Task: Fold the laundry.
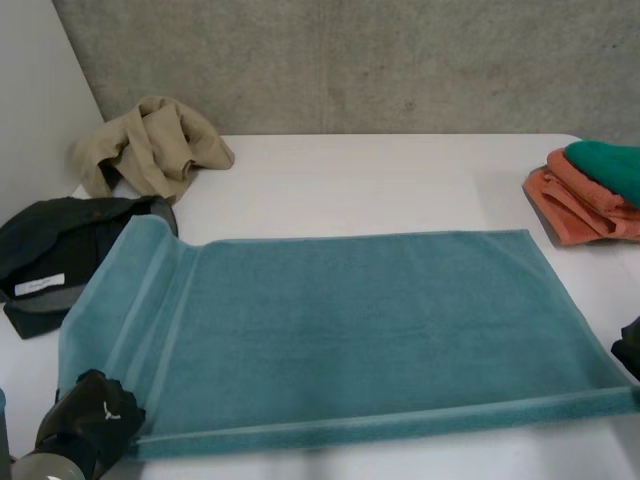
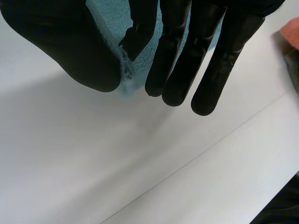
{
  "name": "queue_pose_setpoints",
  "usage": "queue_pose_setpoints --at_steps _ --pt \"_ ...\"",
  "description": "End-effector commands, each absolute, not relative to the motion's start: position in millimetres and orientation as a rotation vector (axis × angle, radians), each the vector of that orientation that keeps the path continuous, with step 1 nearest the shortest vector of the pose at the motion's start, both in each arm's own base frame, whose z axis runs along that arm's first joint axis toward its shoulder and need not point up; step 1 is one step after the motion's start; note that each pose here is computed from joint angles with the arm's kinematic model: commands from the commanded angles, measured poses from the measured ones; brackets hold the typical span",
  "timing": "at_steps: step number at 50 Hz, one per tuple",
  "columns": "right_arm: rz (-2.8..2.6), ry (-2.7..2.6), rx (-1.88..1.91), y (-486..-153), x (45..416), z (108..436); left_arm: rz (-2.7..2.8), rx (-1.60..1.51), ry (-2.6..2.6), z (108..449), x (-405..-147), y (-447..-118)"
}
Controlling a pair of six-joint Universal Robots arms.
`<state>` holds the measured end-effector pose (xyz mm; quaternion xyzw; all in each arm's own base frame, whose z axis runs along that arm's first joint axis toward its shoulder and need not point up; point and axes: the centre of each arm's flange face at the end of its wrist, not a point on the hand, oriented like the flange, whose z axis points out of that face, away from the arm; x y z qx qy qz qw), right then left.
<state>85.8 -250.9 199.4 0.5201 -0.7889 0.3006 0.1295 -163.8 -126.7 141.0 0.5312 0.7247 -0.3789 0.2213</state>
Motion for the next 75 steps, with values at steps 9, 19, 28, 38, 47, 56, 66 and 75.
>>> queue_pose_setpoints --at_steps 9,19,28,38,47,56,66,75 --pt "1.146 -2.111 1.448 -281.1 95.7 203.6 -1.365 1.268 1.856 146.2 -195.2 -221.8" --pt "1.378 -1.878 1.394 -333.7 139.0 204.4 -1.638 1.084 1.635 144.9 -226.5 -313.0" --pt "1.432 -1.721 1.349 -384.3 163.4 182.0 -1.626 1.106 1.469 125.6 -244.0 -362.2" --pt "1.475 -1.658 1.341 -420.4 184.5 160.0 -1.649 1.096 1.446 106.7 -256.0 -391.8" --pt "1.456 -1.654 1.222 -435.6 187.4 162.9 -1.683 1.102 1.425 106.7 -267.9 -391.9" --pt "1.818 -1.709 0.970 -411.5 198.8 256.3 -1.839 0.999 1.335 180.3 -276.1 -374.2" --pt "1.932 -1.871 1.063 -358.4 202.5 280.1 -2.003 0.865 1.375 253.3 -252.6 -325.3" --pt "1.713 -2.146 1.164 -324.2 172.9 237.4 -2.017 0.875 1.477 253.2 -204.2 -289.7"
